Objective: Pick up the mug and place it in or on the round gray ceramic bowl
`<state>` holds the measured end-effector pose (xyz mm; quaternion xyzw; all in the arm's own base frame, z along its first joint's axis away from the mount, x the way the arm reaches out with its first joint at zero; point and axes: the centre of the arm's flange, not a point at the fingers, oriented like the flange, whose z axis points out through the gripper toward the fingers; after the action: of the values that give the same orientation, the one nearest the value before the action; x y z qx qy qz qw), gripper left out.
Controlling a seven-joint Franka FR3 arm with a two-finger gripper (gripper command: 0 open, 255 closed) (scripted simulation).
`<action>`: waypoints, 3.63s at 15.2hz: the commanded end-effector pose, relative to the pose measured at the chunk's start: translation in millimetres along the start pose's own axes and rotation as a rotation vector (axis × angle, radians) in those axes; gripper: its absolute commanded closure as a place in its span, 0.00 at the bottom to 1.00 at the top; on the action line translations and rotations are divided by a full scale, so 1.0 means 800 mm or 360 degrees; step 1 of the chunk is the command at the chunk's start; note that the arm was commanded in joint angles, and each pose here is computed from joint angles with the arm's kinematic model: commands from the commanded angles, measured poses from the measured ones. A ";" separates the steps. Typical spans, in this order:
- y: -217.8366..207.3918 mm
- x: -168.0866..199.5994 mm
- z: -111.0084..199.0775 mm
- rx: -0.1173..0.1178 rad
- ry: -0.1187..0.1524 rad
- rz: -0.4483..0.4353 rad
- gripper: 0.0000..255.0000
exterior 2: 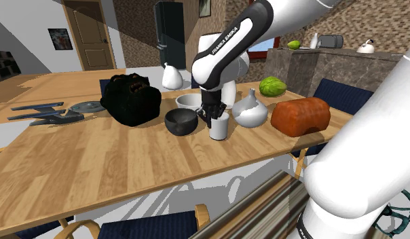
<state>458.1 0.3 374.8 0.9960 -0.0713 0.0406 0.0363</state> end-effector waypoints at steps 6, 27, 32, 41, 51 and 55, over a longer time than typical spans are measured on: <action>0.002 0.003 -0.046 0.0000 0.0000 0.0000 1.00; 0.011 0.014 -0.180 0.0000 0.0000 0.0000 1.00; -0.034 0.083 -0.187 0.0000 0.0000 0.0000 1.00; -0.116 0.206 -0.200 0.0000 0.0000 0.0000 1.00; -0.129 0.216 -0.142 0.0000 0.0000 0.0000 1.00; -0.131 0.214 -0.116 0.0000 0.0000 0.0000 1.00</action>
<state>634.6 86.9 479.7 0.9960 -0.0713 0.0401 0.0364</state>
